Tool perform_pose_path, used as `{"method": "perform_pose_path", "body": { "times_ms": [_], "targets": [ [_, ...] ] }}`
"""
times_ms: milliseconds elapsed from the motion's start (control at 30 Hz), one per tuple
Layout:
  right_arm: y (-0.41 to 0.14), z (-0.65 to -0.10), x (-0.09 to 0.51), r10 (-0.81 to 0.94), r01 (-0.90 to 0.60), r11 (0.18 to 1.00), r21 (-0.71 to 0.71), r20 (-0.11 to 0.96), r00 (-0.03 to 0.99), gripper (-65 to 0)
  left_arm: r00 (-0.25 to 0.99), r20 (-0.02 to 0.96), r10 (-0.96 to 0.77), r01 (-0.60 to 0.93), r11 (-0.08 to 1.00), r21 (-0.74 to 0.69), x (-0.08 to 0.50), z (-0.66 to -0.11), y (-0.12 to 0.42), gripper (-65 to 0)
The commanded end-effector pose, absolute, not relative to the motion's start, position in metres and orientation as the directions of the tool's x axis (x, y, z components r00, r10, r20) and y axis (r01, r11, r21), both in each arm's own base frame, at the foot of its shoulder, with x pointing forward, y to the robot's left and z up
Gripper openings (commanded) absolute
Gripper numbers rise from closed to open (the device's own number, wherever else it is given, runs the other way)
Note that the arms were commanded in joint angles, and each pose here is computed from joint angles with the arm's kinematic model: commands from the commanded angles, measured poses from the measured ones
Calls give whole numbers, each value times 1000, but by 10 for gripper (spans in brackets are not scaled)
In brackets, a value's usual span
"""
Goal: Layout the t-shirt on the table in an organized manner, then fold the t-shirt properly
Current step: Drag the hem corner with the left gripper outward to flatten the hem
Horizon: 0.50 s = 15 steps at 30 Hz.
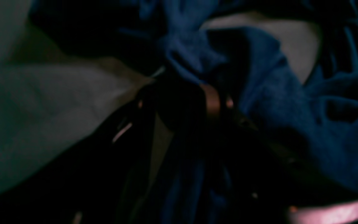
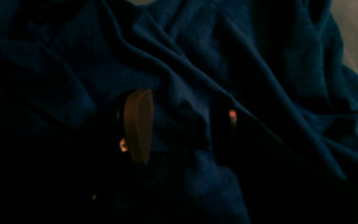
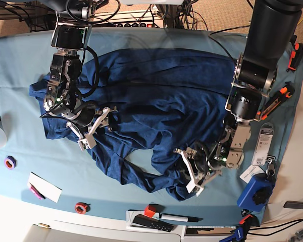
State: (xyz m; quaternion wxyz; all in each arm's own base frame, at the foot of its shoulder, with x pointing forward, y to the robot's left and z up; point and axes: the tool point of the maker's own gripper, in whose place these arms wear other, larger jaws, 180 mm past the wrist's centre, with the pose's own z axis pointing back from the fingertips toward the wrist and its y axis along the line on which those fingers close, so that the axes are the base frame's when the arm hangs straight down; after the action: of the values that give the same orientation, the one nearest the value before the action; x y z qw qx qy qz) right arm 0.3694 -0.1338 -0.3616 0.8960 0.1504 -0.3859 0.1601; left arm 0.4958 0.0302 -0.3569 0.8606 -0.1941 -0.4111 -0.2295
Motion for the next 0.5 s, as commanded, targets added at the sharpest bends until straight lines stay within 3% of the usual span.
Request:
{"method": "perform_pose_path", "body": {
  "times_ms": [0, 167, 300, 467],
  "targets": [
    [-134, -344, 381, 163, -414, 901, 132, 781, 603, -359, 483, 851, -207, 568, 813, -125, 517, -320, 26, -442],
    [-134, -344, 381, 163, -414, 900, 132, 781, 603, -359, 464, 860, -210, 590, 798, -123, 519, -312, 20, -438],
    [-133, -344, 381, 163, -414, 901, 132, 781, 603, -359, 418, 869, -266, 613, 788, -53, 516, -321, 16, -345],
    [-134, -344, 381, 163, -414, 901, 132, 781, 603, -359, 435, 855, -282, 570, 821, -20, 514, -335, 22, -328]
  ]
}}
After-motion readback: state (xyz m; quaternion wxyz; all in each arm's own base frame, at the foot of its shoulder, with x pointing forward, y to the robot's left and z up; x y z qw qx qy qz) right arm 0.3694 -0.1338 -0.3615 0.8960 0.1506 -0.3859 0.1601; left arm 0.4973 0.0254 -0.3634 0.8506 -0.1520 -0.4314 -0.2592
